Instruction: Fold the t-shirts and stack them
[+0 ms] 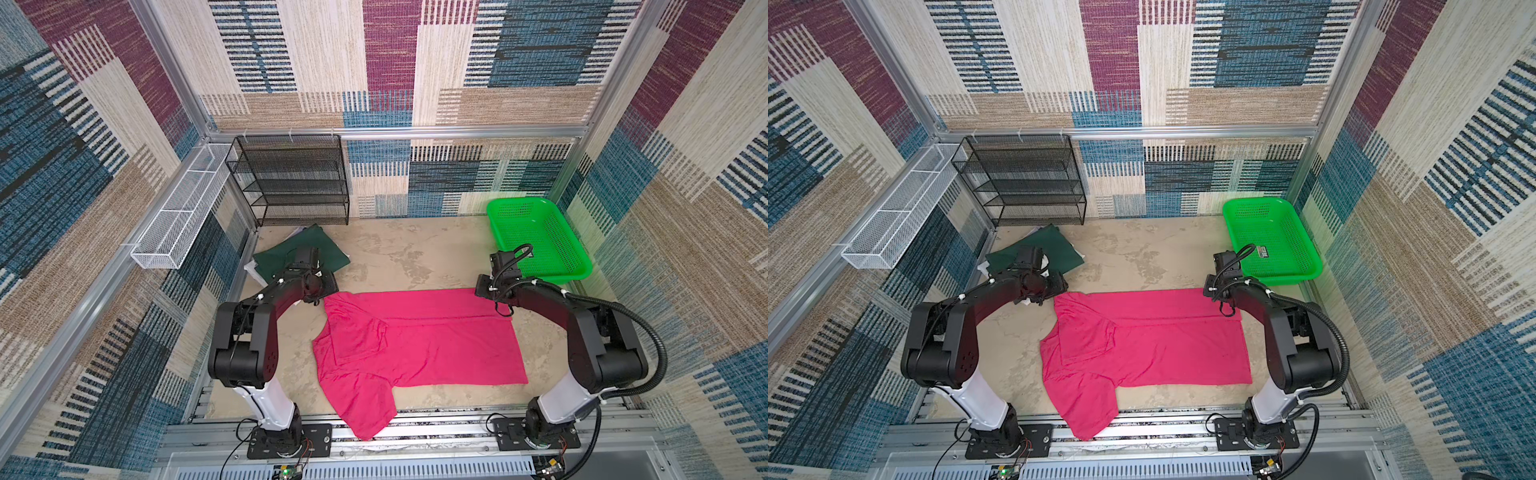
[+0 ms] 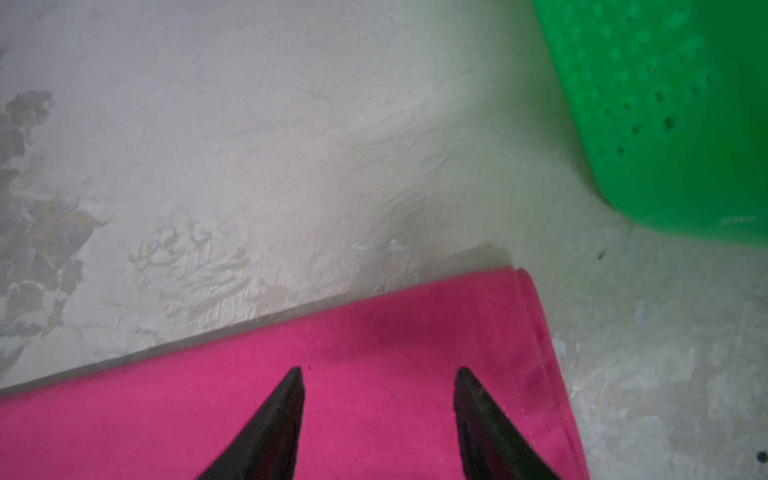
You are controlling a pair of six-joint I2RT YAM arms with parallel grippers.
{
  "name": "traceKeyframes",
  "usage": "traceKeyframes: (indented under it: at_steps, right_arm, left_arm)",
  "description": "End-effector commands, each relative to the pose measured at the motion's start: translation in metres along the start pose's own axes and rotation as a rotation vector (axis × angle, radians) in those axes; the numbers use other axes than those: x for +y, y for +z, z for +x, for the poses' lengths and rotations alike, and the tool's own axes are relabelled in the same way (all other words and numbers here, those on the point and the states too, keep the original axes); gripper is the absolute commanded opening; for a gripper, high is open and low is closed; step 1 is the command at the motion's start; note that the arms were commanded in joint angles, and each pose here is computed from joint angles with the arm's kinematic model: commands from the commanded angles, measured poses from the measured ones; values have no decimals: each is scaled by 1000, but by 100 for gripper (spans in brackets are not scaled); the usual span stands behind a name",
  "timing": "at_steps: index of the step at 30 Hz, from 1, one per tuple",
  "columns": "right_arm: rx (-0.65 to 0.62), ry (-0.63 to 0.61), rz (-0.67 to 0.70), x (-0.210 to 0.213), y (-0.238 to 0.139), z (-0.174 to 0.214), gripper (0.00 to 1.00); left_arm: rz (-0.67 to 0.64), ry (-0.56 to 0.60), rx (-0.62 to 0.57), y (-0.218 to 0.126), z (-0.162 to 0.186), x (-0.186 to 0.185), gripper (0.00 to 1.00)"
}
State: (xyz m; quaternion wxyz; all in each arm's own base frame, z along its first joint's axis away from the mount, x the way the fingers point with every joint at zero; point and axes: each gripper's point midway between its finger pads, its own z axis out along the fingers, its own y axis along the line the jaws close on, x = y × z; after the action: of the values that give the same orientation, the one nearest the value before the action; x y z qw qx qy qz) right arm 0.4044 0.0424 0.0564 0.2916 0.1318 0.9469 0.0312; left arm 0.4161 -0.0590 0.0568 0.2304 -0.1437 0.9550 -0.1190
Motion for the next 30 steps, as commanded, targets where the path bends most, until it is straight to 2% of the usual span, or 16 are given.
traceKeyframes:
  at_steps: [1, 3, 5, 6, 9, 11, 14, 17, 24, 29, 30]
  right_arm:
    - [4, -24, 65, -8, 9, -5, 60]
    - [17, -27, 88, -11, 13, -4, 60]
    - [25, -32, 105, -14, 17, -2, 60]
    - [29, -33, 111, -16, 18, 1, 60]
    - [44, -43, 126, -19, 24, 6, 60]
    - [54, -48, 130, -20, 28, 9, 60]
    - [69, -50, 124, -19, 35, 12, 60]
    - [78, -56, 103, -15, 40, 14, 55]
    - [88, -92, 39, -4, 49, 15, 30]
    - [60, -114, -28, 10, 50, 6, 1]
    - [53, -115, -35, 12, 51, 3, 0]
  left_arm:
    - [18, 33, 36, 9, 5, -7, 63]
    - [-13, 36, 58, 14, 9, -5, 59]
    - [-44, 36, 78, 18, 15, -1, 49]
    - [-59, 32, 80, 19, 17, 3, 43]
    - [-97, 24, 66, 16, 19, 11, 10]
    - [-110, 25, 59, 14, 21, 15, 0]
    - [-128, 26, 44, 7, 21, 18, 0]
    - [-128, 29, 29, 0, 21, 19, 0]
    - [-142, 31, -32, -21, 14, 23, 0]
    - [-156, 31, -109, -43, 0, 28, 0]
    - [-156, 33, -122, -46, -3, 29, 0]
